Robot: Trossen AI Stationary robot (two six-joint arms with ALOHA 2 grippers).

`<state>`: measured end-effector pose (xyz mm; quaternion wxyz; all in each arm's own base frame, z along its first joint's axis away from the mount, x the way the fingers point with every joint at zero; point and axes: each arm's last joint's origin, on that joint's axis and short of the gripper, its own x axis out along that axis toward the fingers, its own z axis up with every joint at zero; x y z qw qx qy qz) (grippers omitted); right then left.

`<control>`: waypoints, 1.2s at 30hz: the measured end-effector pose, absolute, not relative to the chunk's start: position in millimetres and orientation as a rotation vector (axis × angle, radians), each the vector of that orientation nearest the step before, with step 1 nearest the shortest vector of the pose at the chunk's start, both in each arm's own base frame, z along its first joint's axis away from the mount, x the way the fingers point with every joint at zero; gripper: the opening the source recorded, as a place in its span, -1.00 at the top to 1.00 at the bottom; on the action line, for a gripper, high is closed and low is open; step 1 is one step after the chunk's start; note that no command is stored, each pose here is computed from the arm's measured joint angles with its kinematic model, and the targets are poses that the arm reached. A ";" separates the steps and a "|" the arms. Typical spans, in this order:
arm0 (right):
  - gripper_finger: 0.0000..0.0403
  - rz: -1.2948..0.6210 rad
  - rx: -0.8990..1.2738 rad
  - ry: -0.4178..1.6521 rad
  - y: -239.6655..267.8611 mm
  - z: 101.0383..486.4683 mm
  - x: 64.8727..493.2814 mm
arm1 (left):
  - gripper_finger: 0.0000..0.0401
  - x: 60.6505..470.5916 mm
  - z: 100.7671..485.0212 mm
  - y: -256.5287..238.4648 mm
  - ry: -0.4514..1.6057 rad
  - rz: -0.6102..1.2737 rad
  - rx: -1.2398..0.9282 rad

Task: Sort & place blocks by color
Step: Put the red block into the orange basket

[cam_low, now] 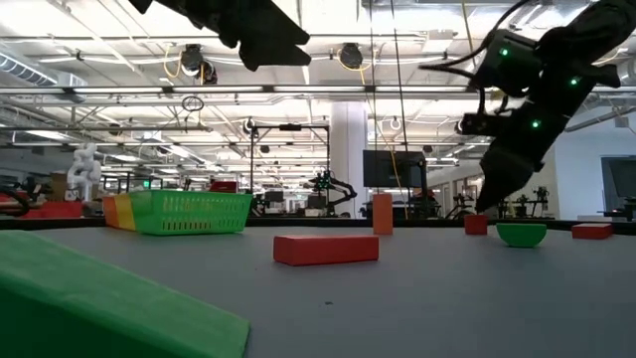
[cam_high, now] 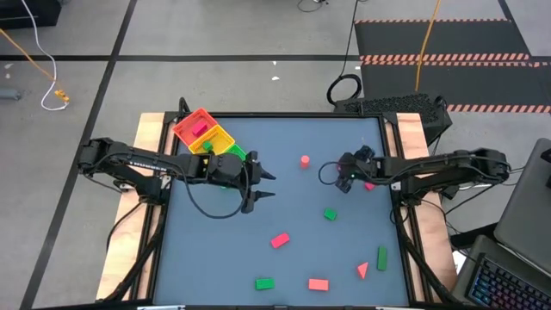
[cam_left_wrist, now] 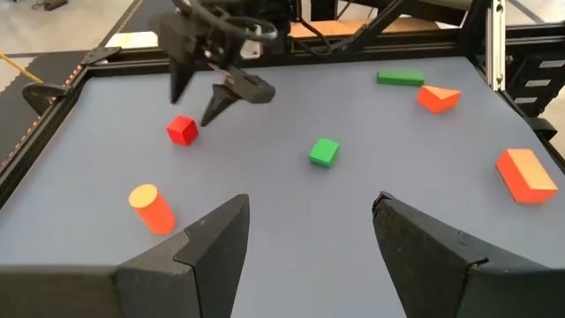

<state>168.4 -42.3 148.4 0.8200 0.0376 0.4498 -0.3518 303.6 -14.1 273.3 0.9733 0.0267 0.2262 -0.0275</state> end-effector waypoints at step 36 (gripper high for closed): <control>0.29 -0.553 0.079 0.766 -57.3 116.6 161.8 | -0.20 304.0 273.9 -11.4 0.450 -0.046 0.052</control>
